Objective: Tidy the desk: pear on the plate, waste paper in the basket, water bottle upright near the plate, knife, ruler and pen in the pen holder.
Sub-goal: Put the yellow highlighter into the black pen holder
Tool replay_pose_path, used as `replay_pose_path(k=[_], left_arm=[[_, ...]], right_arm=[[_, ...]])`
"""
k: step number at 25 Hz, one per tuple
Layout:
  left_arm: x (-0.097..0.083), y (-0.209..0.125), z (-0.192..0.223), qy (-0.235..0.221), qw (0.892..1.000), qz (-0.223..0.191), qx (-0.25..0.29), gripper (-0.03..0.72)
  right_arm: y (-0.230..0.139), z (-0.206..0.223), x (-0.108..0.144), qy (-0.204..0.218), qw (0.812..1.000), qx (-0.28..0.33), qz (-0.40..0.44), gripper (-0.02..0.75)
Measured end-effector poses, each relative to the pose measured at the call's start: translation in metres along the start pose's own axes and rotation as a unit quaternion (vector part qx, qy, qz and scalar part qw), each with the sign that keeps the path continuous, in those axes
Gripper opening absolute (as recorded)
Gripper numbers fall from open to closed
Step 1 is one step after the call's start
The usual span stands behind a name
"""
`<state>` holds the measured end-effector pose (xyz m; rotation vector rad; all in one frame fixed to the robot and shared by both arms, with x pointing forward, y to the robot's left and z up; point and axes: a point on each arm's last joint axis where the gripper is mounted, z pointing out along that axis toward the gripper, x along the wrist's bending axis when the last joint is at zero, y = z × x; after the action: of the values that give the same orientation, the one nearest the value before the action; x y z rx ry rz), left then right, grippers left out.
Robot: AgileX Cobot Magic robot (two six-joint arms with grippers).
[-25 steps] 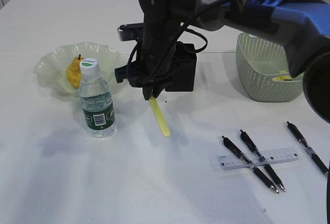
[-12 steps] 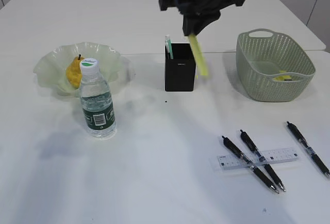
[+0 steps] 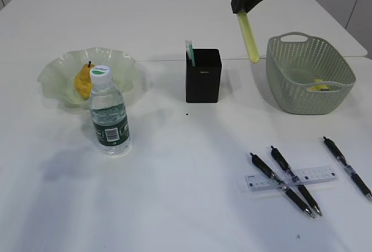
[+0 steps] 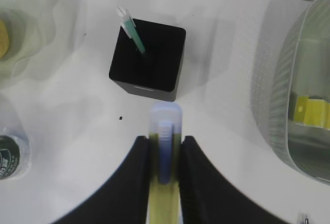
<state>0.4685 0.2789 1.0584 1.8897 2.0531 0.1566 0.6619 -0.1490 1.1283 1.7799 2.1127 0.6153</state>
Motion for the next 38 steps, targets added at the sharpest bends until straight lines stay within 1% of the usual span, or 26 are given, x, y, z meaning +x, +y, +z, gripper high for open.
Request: replay_pose_path(k=[3,7,10,16,21,27,33,38], left_arm=[[0.000,-0.001,0.000,0.000,1.000,0.000,0.004,0.590],[0.000,-0.001,0.000,0.000,1.000,0.000,0.007,0.587],[0.000,-0.002,0.000,0.001,1.000,0.000,0.008,0.583],[0.000,-0.002,0.000,0.001,1.000,0.000,0.009,0.582],[0.000,-0.002,0.000,0.001,1.000,0.000,0.009,0.581],[0.000,-0.002,0.000,0.001,1.000,0.000,0.009,0.580],[0.000,-0.001,0.000,0.001,1.000,0.000,0.008,0.580],[0.000,-0.001,0.000,0.001,1.000,0.000,0.008,0.580]], right_arm=[[0.004,0.000,0.001,0.004,1.000,-0.021,-0.014,0.106],[0.012,0.003,0.001,0.005,0.997,-0.072,-0.028,0.106],[0.016,0.014,0.001,0.001,0.993,-0.110,-0.044,0.106],[0.019,0.038,0.004,0.012,0.980,-0.189,-0.059,0.106],[0.023,0.054,0.007,0.021,0.969,-0.236,-0.063,0.106],[0.023,0.085,0.010,0.028,0.965,-0.252,-0.064,0.106],[0.023,0.107,0.012,0.033,0.960,-0.271,-0.065,0.106],[0.020,0.129,0.013,0.036,0.959,-0.272,-0.066,0.106]])
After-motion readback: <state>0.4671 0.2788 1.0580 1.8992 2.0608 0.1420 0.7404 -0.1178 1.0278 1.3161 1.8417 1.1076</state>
